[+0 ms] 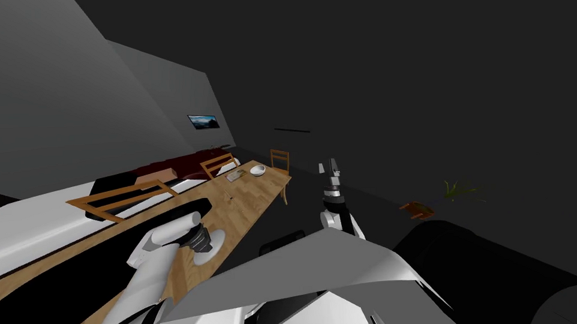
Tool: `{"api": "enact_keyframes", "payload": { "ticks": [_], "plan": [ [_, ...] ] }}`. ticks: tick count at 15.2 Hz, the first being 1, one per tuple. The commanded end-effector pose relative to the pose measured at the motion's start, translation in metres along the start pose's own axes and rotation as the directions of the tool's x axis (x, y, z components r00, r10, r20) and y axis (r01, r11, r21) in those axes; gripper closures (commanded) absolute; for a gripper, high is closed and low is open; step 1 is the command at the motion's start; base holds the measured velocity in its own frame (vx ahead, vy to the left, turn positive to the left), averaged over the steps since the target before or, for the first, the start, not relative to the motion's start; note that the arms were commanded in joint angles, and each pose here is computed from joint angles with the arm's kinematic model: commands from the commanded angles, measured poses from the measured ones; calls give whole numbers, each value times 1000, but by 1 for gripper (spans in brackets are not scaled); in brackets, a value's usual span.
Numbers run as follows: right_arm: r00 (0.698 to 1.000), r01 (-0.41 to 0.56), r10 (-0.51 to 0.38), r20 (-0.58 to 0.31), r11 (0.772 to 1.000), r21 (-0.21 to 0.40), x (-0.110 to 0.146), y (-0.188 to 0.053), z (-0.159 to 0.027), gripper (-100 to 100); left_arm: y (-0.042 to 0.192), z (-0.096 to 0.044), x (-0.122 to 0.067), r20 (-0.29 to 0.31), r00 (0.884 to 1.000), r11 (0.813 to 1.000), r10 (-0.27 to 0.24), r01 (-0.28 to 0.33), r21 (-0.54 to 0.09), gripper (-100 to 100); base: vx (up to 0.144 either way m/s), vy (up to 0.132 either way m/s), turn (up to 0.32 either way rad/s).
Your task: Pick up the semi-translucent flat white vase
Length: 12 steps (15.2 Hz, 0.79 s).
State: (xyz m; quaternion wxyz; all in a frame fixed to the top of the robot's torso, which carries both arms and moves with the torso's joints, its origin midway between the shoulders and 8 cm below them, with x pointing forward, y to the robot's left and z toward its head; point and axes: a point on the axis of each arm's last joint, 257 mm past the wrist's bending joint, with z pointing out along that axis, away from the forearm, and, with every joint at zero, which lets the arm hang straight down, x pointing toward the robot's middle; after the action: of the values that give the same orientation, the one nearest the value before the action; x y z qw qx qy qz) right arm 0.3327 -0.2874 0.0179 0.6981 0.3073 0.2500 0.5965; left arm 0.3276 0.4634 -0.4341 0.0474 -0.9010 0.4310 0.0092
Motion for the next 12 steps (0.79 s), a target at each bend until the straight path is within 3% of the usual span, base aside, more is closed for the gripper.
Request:
{"api": "enact_keyframes", "payload": {
  "ticks": [1,4,5,6,10,12],
  "plan": [
    [1000,0,0,0,1000,0,0,0,0,0,1,7,2,-2,1000,1000,2,-2,4,-100,17,13,13],
    [1000,0,0,0,1000,0,0,0,0,0,5,17,2,-2,1000,1000,4,-4,4,-100,15,13,8],
    [1000,0,0,0,1000,0,0,0,0,0,4,13,3,-1,1000,1000,3,-3,2,-100,8,6,2],
    [1000,0,0,0,1000,0,0,0,0,0,4,14,3,-2,1000,1000,3,-3,4,100,0,0,0],
    [1000,0,0,0,1000,0,0,0,0,0,4,14,3,-2,1000,1000,4,-4,4,100,0,0,0],
    [1000,0,0,0,1000,0,0,0,0,0,0,3,2,-1,1000,1000,1,-1,3,100,-19,-11,-13]
  ]
}}
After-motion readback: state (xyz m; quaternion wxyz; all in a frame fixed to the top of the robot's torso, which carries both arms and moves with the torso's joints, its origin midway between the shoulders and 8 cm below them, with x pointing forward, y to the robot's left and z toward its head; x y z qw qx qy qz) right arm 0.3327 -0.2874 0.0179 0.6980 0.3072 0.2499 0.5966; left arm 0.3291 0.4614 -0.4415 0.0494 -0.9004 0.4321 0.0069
